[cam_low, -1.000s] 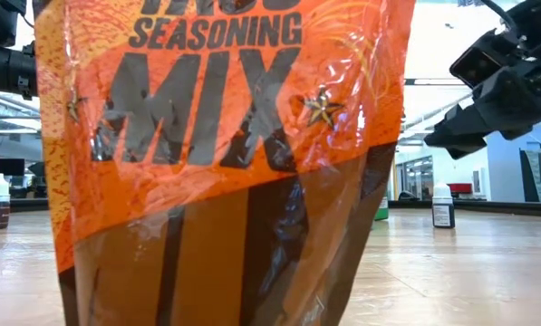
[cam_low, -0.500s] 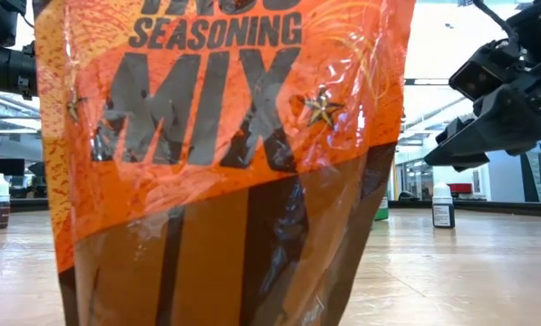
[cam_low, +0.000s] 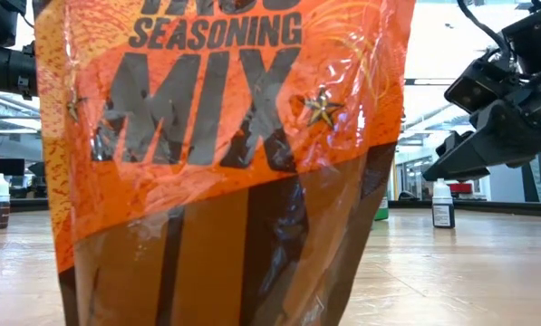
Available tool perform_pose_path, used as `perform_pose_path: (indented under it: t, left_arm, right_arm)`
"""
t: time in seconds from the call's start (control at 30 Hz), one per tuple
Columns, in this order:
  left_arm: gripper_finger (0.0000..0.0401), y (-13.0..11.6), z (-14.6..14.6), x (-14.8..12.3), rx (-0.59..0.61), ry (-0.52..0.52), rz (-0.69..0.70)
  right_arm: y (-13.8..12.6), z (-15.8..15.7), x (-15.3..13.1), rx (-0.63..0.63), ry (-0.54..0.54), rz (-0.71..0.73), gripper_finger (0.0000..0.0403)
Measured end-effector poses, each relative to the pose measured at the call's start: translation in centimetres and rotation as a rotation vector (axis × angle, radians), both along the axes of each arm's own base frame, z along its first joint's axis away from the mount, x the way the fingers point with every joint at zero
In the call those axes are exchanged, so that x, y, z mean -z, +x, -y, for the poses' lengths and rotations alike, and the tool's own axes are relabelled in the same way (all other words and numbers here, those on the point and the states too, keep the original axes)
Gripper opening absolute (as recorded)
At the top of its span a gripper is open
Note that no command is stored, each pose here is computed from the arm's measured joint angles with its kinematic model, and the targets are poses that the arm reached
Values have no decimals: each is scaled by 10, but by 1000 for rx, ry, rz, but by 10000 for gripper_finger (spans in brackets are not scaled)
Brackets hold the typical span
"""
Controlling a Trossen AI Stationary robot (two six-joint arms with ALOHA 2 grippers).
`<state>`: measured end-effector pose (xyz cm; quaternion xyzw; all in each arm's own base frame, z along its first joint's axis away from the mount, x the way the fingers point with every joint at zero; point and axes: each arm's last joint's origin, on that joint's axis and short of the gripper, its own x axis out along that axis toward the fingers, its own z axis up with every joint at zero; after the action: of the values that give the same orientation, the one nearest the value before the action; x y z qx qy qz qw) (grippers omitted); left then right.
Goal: Pick & Place Kitchen Items
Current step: Put the small purple food coloring bottle into the orange bin
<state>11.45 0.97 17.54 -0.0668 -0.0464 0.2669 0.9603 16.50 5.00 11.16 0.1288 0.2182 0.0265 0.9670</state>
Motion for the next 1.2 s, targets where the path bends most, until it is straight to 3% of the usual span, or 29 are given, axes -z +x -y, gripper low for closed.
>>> perform_pose_path:
  t: [0.9,1.03,1.2]
  left_arm:
    - [198,0,0,0,0,0,0]
    - [198,0,0,0,-1,0,0]
    - [198,0,0,0,0,0,-1]
  right_arm:
    - [11,-4,20,28,7,-34,142]
    - [15,-5,23,27,2,-47,122]
    - [15,-5,24,25,-7,-53,68]
